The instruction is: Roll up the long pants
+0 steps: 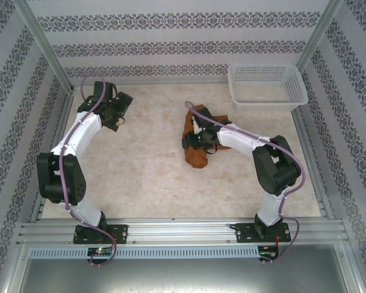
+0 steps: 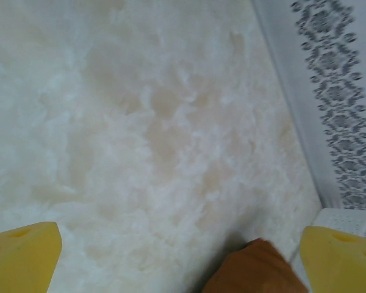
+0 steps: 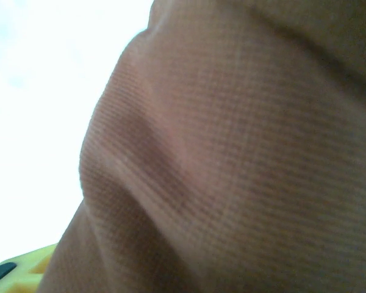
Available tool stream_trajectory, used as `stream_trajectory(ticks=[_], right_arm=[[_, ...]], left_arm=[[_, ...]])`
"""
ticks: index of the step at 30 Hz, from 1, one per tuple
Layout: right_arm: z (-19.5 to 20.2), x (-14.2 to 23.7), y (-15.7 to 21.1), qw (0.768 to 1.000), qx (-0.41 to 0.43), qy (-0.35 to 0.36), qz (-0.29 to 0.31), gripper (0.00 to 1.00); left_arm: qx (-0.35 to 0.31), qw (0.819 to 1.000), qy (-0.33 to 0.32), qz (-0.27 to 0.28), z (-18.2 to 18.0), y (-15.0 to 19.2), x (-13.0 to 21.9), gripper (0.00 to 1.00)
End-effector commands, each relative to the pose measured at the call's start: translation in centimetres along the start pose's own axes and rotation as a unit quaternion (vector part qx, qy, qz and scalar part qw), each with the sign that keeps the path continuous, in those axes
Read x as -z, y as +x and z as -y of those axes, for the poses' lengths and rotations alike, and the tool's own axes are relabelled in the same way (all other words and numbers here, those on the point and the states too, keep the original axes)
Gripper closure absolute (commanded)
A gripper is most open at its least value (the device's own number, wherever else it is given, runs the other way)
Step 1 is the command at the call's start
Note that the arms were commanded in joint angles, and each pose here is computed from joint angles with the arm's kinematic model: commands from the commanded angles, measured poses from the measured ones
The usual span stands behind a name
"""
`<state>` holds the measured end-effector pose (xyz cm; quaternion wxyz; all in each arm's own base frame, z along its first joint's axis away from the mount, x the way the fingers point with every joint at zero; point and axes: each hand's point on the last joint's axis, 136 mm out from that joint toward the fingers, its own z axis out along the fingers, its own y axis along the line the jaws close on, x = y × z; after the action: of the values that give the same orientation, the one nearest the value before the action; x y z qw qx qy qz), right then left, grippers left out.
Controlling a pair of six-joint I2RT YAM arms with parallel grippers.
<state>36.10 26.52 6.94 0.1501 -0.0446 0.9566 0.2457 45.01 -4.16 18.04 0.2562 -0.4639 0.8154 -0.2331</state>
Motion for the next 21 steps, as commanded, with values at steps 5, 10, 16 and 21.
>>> stream_trajectory(ticks=[5,10,16,21], right_arm=[[-3.9,-2.7,-0.6,0.949,-0.156,-0.267,-0.057,1.0],[-4.6,-2.9,-3.5,0.911,-0.201,-0.359,-0.005,1.0],[-6.5,-1.0,-7.4,0.864,-0.21,-0.453,0.062,1.0],[-7.5,0.7,-10.0,0.84,-0.202,-0.493,0.1,1.0]], left_arm=[[0.001,1.0,-0.004,-0.018,-1.6,0.9,-0.3,0.0],[0.0,0.999,-0.025,-0.037,-3.5,2.2,-1.6,0.0],[-0.004,0.998,-0.037,-0.047,-4.6,2.9,-1.8,0.0],[-0.014,0.997,-0.045,-0.054,-5.3,3.4,-1.5,0.0]])
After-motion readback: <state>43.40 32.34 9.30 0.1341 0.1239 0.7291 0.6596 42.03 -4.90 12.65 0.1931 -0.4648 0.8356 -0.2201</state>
